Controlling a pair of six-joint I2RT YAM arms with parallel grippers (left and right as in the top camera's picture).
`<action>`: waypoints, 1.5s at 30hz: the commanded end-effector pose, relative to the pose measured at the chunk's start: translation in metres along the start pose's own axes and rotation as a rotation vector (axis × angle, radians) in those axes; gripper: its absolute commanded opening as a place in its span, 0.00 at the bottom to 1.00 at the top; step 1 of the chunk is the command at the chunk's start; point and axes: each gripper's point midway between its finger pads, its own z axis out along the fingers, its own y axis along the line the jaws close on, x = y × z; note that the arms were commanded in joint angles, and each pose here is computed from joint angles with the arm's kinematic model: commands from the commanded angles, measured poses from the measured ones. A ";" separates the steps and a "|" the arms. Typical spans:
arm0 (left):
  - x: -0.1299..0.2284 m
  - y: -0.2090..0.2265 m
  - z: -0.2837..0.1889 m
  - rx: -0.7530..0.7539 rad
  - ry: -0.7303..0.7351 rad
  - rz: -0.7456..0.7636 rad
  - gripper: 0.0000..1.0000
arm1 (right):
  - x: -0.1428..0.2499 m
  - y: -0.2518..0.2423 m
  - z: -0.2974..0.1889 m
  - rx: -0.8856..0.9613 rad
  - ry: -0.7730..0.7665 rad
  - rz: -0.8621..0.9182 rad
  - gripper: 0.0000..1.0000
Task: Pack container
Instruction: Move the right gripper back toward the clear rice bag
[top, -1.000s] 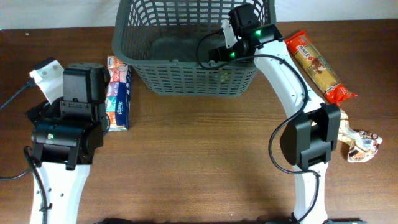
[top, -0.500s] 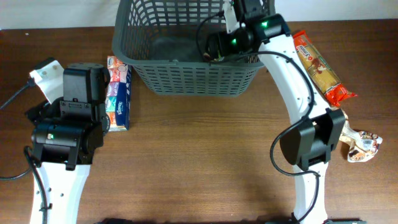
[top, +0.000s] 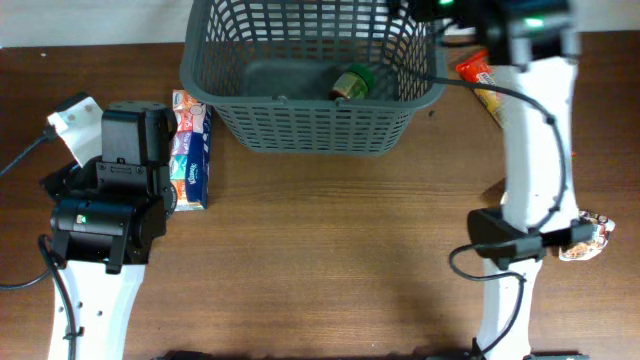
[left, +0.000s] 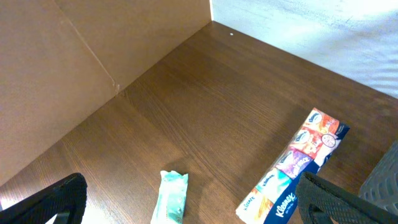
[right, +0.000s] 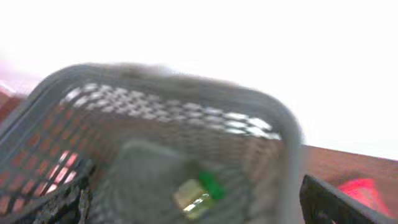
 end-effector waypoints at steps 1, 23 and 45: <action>-0.004 0.004 -0.001 -0.014 -0.011 0.008 1.00 | -0.026 -0.050 -0.053 0.130 -0.099 0.057 0.99; -0.004 0.004 -0.001 -0.014 -0.011 0.008 1.00 | 0.116 -0.264 -0.135 0.684 0.262 0.712 0.99; -0.004 0.004 -0.001 -0.014 -0.011 0.008 1.00 | 0.253 -0.245 -0.300 1.138 0.243 1.389 0.99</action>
